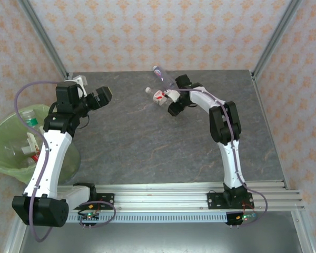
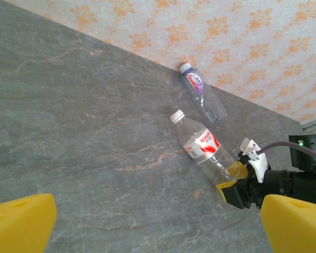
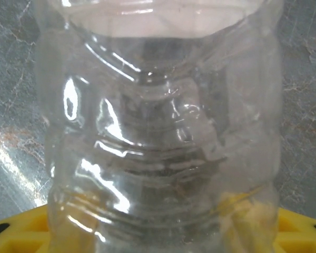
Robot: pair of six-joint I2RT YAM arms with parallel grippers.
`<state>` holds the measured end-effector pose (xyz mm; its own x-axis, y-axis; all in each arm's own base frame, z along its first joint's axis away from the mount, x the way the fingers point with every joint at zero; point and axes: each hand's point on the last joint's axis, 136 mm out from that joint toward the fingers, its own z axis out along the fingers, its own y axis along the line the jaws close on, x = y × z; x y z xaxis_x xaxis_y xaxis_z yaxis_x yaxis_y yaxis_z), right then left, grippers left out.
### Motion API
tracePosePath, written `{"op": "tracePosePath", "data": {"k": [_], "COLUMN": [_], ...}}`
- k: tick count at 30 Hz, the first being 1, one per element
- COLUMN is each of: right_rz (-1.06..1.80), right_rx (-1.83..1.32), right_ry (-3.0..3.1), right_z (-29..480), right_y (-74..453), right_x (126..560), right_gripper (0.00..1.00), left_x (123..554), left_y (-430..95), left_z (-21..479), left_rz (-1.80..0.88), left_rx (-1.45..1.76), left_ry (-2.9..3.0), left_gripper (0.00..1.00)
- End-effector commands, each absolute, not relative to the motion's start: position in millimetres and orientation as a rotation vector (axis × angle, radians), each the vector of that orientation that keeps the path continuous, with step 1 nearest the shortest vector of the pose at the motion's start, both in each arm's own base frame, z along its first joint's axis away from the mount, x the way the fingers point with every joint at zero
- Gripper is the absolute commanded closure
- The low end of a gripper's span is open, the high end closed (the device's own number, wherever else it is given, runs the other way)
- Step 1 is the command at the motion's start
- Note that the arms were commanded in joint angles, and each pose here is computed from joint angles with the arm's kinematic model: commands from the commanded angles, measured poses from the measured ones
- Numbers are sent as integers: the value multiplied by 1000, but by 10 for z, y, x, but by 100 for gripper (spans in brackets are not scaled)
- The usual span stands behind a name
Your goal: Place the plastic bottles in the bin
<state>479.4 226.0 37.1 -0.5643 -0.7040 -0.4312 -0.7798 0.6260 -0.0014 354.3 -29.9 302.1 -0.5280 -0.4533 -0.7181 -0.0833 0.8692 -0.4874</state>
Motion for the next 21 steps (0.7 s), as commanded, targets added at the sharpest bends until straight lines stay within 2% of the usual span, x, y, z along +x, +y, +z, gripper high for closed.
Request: {"op": "tracePosePath", "data": {"k": [1,13,21], "right_rz": [233,237,345], "right_rx": [-1108,-957,-826], "right_ry": [2396,2266,2169], "right_z": [734,1157,1455], "right_y": [2250,2269,2358], "right_x": [4787,4382,4058], "right_gripper": [45,45,47], "left_x": [3584,3718,3900], "left_y": [-423,-543,-830], "left_z": [3083,2887,2909], "left_rz": [-567,-647,-718], "left_rx": [-337,-388,-347], "left_ry": [2057,2083,2066], "left_gripper": [0,0,0]}}
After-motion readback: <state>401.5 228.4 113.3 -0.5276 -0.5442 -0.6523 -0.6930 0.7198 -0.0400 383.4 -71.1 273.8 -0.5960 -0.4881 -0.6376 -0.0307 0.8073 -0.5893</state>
